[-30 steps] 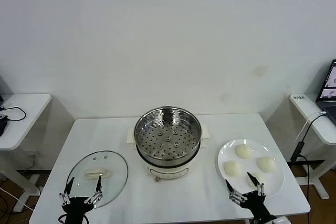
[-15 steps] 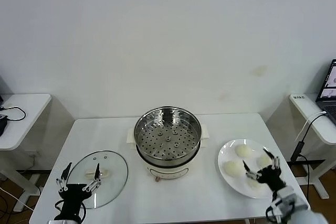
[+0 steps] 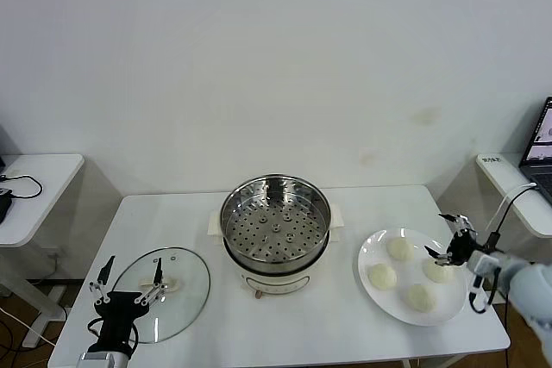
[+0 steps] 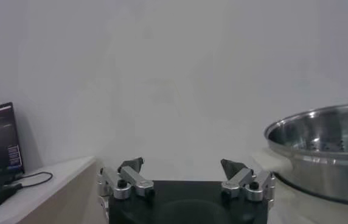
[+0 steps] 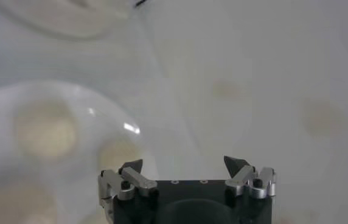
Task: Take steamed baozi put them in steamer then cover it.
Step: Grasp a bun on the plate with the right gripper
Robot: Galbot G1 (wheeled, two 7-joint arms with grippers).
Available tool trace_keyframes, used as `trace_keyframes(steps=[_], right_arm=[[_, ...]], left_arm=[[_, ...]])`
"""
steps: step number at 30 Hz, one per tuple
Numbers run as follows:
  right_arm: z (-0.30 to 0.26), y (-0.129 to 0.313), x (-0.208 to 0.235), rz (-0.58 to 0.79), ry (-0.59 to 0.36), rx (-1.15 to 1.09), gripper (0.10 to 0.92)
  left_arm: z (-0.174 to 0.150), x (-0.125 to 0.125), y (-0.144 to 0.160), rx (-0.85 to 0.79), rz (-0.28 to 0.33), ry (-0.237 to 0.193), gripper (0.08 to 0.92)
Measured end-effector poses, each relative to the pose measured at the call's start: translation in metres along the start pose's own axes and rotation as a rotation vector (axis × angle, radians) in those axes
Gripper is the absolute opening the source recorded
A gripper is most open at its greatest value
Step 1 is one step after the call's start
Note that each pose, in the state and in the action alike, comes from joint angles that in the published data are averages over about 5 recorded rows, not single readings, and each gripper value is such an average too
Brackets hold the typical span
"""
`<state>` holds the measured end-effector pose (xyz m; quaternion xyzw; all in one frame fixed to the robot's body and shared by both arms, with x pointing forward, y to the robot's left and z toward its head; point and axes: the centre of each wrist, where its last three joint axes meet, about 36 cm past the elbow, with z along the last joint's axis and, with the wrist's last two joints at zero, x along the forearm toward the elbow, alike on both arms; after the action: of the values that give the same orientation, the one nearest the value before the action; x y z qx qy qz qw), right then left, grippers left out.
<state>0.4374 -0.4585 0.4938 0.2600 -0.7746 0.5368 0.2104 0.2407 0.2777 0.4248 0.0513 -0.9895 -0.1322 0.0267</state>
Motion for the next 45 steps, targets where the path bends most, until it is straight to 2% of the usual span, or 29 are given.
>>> trace_keyframes(steps=[9,19,33,45], right_arm=[[-0.001,-0.056,-0.037,-0.260,0.066,0.086,0.823],[-0.003,-0.076,-0.085,-0.455,0.122,0.110,0.823],[-0.025,-0.070,-0.148,-0.556,0.145,0.156,0.823],[-0.035,-0.068,-0.174,-0.612,0.164,0.189,0.815]], left_arm=[[-0.001,-0.003,0.001,-0.043,0.009,-0.010,0.823],[0.004,-0.005,0.003,-0.065,0.000,-0.005,0.823],[0.008,-0.004,0.013,-0.099,-0.018,0.005,0.823],[0.013,-0.007,0.015,-0.104,-0.030,0.010,0.823]])
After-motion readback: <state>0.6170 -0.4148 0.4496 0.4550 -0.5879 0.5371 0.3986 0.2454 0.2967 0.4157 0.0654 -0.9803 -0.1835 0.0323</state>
